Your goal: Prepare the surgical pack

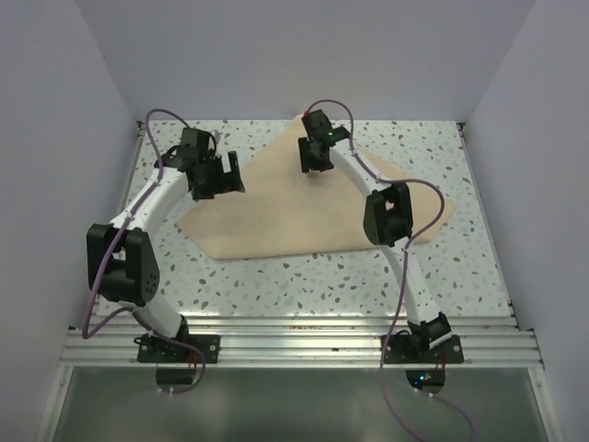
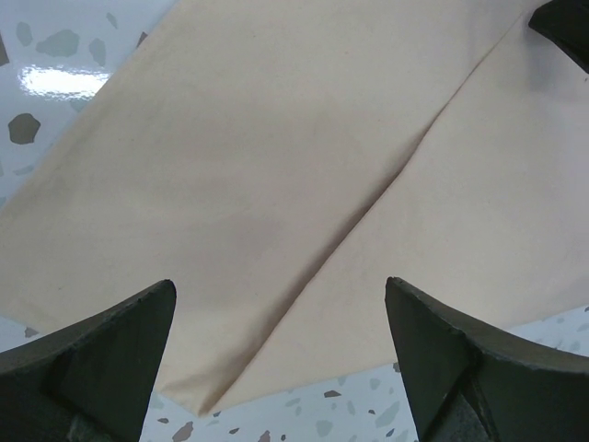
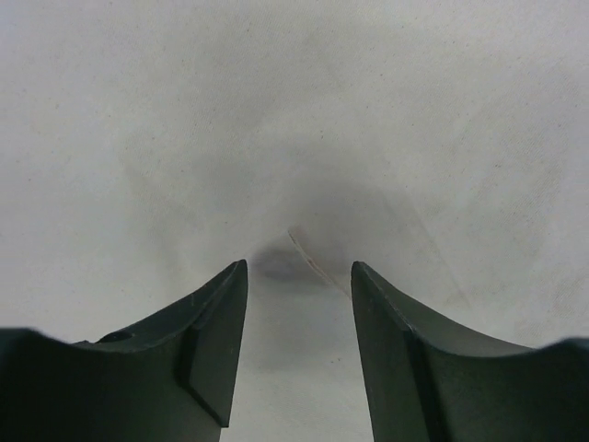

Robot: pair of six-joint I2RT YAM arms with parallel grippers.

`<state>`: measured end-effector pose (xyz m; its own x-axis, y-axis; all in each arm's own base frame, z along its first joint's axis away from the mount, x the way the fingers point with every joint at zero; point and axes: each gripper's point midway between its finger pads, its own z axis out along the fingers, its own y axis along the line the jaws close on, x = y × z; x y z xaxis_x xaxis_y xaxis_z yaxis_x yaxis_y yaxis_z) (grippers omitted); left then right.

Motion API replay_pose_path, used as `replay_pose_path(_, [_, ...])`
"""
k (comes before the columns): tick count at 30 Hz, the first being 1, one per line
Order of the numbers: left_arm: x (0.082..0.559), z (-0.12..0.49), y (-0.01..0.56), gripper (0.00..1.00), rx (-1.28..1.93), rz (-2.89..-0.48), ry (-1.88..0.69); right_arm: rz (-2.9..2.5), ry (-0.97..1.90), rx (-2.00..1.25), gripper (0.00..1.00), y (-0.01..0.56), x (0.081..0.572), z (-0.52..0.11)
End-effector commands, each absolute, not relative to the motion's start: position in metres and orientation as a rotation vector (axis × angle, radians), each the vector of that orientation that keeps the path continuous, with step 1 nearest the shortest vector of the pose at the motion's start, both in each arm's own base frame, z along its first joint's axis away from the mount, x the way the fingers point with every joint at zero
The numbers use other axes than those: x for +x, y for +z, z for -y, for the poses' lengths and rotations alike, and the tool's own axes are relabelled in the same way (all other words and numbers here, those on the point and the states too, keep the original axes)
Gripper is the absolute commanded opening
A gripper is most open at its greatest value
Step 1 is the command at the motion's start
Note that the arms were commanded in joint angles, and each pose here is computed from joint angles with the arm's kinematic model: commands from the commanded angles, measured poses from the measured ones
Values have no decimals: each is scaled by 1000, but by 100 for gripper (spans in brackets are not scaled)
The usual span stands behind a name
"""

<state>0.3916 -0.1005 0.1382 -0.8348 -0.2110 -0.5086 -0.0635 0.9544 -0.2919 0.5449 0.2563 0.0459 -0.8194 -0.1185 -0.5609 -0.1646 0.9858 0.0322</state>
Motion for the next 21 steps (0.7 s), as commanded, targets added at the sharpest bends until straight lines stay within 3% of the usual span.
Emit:
replay_pose_path(1, [393,114,138,99,-129,-2550,-468,-2415,194,-120,53,123,554,-254])
replay_pose_path(5, [395,136,140,80,-97,-2527,-629,-2493,292,-110,47,124,530,-255])
replay_pose_path(6, [395,141,140,66,-90,-2525,-668,-2513,319,-111,44,122,525,-256])
replay_pose_path(7, [392,152,140,59,-75,-2526,-752,-2573,390,-113,41,117,513,-256])
replay_pose_path(11, [389,169,135,35,-32,-2539,-829,-2669,655,13,18,110,493,-247])
replay_pose_path(12, [387,173,131,28,-20,-2551,-842,-2642,715,70,17,122,496,-241])
replay_pose_path(21, [383,197,113,5,36,-2617,-929,-2690,982,31,10,97,487,-263])
